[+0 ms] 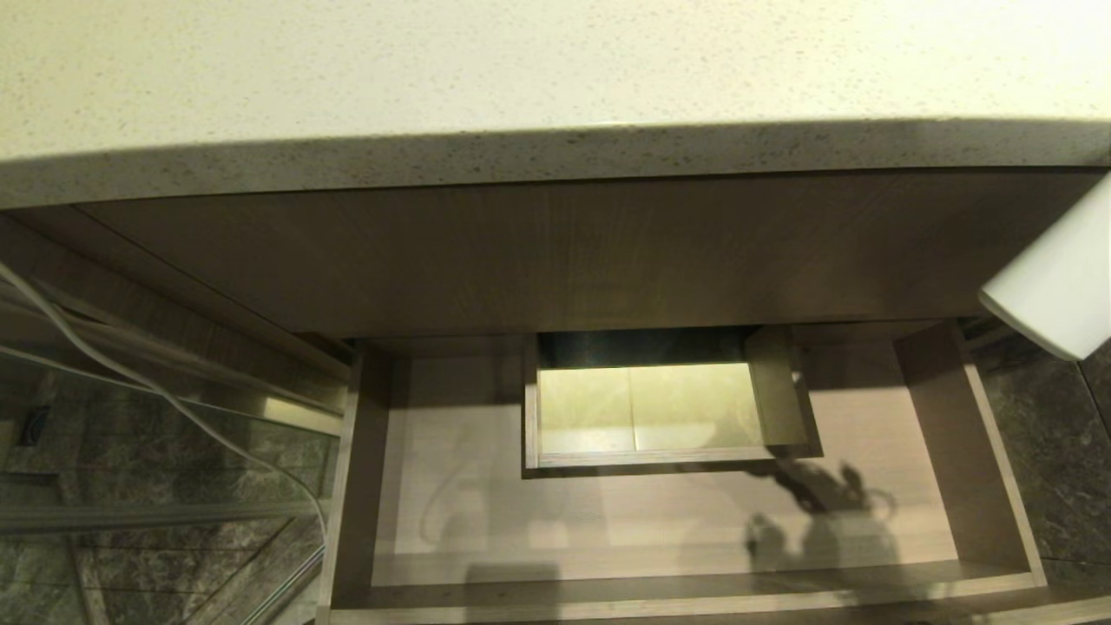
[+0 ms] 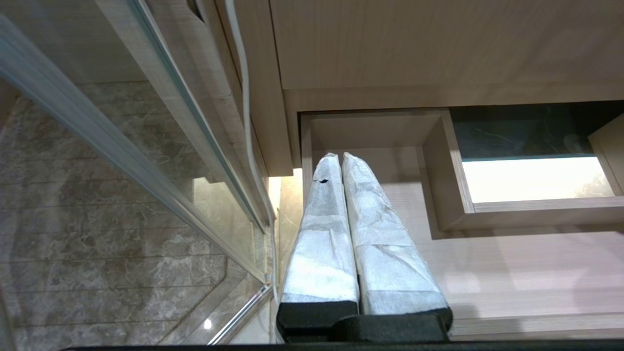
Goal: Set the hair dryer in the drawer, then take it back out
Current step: Place it on the countertop
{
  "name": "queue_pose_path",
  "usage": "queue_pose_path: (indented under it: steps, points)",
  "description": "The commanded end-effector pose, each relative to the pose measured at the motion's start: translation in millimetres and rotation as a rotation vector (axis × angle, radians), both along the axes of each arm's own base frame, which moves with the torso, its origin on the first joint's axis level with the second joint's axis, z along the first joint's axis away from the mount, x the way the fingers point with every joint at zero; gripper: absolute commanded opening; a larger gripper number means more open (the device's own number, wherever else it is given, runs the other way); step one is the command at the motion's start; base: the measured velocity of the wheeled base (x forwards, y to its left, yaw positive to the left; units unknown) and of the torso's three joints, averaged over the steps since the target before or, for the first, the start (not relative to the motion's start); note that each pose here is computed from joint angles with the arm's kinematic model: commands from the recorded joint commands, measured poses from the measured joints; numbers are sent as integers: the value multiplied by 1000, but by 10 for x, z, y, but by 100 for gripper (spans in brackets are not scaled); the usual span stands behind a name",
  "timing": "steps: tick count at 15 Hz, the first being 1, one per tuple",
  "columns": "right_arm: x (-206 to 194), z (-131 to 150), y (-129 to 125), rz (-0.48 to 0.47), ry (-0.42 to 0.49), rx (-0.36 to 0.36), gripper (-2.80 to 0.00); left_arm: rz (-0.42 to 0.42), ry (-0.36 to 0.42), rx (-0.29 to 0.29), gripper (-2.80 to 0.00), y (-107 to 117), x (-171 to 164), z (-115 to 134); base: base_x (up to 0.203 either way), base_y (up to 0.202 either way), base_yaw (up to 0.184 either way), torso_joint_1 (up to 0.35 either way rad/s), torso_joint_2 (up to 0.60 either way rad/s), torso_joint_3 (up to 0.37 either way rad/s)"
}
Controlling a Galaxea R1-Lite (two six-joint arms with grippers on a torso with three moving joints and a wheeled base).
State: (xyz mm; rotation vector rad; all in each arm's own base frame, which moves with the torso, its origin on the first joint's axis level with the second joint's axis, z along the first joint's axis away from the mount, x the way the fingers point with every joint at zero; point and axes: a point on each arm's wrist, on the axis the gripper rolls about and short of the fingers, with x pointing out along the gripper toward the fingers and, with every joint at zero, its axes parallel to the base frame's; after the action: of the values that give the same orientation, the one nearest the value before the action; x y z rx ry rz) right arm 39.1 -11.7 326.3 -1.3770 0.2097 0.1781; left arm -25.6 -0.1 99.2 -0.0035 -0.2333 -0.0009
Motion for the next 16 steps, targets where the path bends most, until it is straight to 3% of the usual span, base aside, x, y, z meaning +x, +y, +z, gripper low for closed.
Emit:
queue_pose_path:
  steps: [1,4,10,16]
  points:
    - [-88,42,66,17,-34,-22,-280,0,38,-1,-280,0,37,-109,0,0,0,0,0,0]
    - [-182,42,128,18,-42,-15,-280,0,39,-1,-280,0,37,-109,0,0,0,0,0,0]
    - [-346,230,231,15,-140,14,-280,0,38,-1,-280,0,37,-108,0,0,0,0,0,0]
    - [-396,421,220,-169,-217,74,-280,0,39,-1,-280,0,37,-109,0,0,0,0,0,0]
